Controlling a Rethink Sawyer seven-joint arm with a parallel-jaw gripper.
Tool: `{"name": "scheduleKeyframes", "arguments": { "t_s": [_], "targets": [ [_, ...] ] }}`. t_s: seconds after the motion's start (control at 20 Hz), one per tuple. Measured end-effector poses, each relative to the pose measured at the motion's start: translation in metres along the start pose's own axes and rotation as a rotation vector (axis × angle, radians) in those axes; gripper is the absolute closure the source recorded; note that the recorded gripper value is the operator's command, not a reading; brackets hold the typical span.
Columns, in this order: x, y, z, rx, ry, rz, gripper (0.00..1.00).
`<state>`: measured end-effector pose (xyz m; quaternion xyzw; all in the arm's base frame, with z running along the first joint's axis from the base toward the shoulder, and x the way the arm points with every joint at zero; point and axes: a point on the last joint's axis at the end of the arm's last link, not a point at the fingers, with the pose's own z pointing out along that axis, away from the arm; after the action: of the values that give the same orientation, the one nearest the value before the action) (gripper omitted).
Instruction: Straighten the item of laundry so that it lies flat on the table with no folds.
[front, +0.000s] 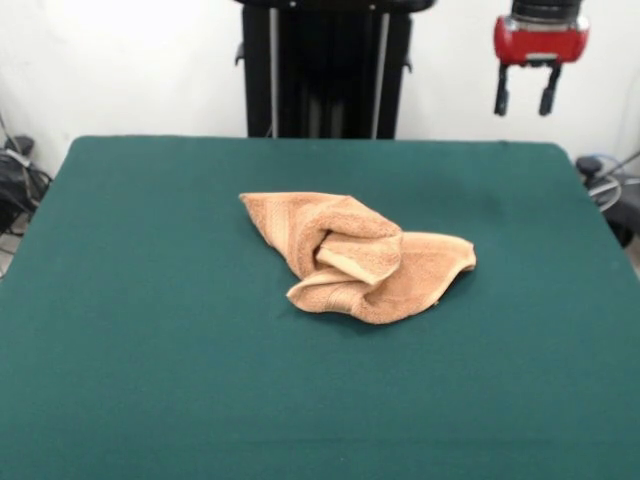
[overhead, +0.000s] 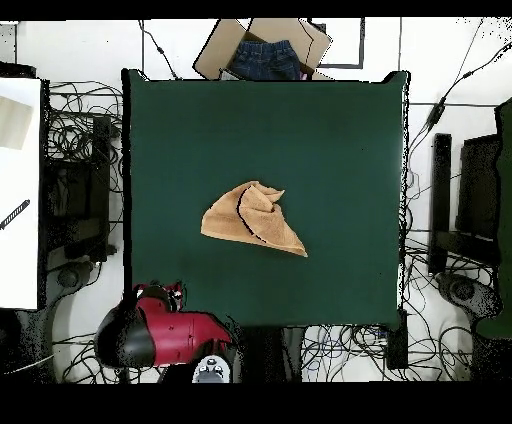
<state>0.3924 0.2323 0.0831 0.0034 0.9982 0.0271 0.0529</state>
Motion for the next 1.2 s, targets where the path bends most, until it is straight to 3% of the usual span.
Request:
{"name": "scheduleKeyframes", "arguments": {
  "t_s": [0.1, 0.2, 0.35, 0.4, 0.45, 0.55, 0.75, 0.95, 1.2],
  "targets": [
    [0.005, 0.000, 0.000, 0.008, 0.013, 0.067, 0.00],
    [0.008, 0.004, 0.001, 0.030, 0.024, 0.251, 0.00],
    [0.012, 0.012, 0.002, 0.049, 0.027, 0.414, 0.00],
    [0.016, 0.017, 0.002, 0.062, 0.028, 0.525, 0.00],
    [0.018, 0.019, 0.002, 0.067, 0.028, 0.571, 0.00],
    [0.025, 0.026, 0.002, 0.085, 0.025, 0.751, 0.00],
    [0.034, 0.028, 0.002, 0.103, 0.026, 0.932, 0.00],
    [0.042, 0.022, 0.001, 0.123, 0.025, 1.050, 0.00],
    [0.042, 0.017, 0.000, 0.132, 0.017, 1.074, 0.00]
  ]
}}
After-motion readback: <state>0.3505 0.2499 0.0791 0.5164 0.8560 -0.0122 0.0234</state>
